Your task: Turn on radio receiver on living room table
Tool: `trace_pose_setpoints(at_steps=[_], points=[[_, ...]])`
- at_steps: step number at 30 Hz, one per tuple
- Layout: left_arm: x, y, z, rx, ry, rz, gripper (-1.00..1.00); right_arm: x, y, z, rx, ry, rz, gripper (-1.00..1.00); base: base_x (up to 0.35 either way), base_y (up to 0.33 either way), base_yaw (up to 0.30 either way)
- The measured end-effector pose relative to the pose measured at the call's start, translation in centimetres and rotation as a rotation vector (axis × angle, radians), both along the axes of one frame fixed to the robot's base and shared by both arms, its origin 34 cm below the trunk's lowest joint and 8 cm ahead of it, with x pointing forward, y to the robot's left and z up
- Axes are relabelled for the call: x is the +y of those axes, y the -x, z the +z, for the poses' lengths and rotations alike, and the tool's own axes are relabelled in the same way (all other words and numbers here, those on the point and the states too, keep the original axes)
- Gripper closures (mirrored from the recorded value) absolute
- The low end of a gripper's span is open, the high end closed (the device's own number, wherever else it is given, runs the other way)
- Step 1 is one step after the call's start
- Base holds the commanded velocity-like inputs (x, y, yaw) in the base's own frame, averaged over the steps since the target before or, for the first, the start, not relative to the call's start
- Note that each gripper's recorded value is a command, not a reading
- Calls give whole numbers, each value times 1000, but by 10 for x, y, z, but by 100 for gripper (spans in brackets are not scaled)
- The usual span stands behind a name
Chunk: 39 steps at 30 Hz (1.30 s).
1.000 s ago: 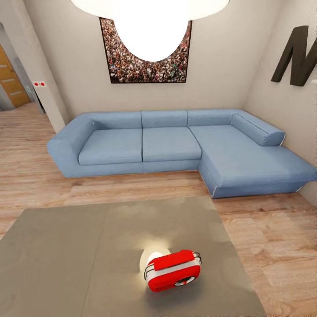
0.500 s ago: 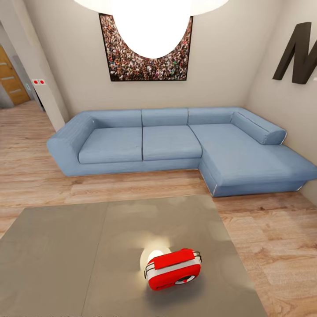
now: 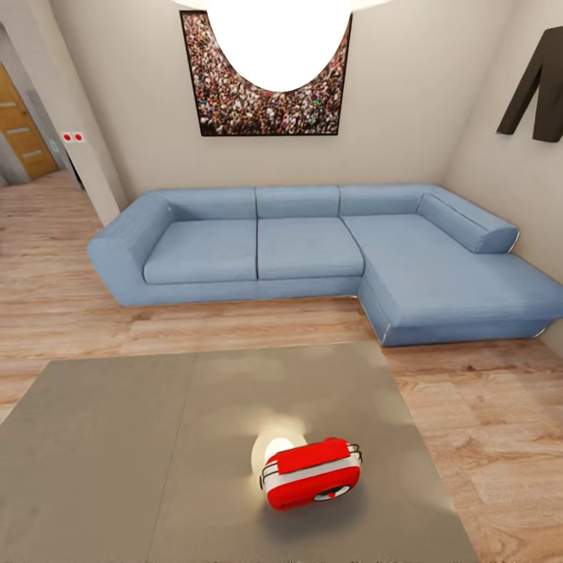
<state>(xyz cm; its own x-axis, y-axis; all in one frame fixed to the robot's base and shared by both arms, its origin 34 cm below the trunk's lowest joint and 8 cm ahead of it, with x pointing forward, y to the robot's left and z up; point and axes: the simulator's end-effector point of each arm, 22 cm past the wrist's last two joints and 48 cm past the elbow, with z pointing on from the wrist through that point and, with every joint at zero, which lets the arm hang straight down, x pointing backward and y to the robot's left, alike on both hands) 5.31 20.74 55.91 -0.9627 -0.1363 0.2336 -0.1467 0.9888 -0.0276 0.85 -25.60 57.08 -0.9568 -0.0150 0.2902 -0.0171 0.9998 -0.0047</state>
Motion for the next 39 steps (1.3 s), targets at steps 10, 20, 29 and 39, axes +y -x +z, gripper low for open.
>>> trace_pose_setpoints(at_steps=[10, 20, 29, 39], points=[[0, 6, 1, 16, 0, 0, -100, 0, 6, 2, 16, 0, -1, -100, 0, 0, 3], [0, 12, 3, 32, 0, 0, -100, 0, 12, 4, 32, 0, 0, -100, 0, 0, 0], [0, 18, 4, 47, 0, 0, -100, 0, 17, 6, 47, 1, 0, -100, 0, 0, 6], [0, 24, 6, 63, 0, 0, -100, 0, 23, 9, 63, 1, 0, -100, 0, 0, 70]])
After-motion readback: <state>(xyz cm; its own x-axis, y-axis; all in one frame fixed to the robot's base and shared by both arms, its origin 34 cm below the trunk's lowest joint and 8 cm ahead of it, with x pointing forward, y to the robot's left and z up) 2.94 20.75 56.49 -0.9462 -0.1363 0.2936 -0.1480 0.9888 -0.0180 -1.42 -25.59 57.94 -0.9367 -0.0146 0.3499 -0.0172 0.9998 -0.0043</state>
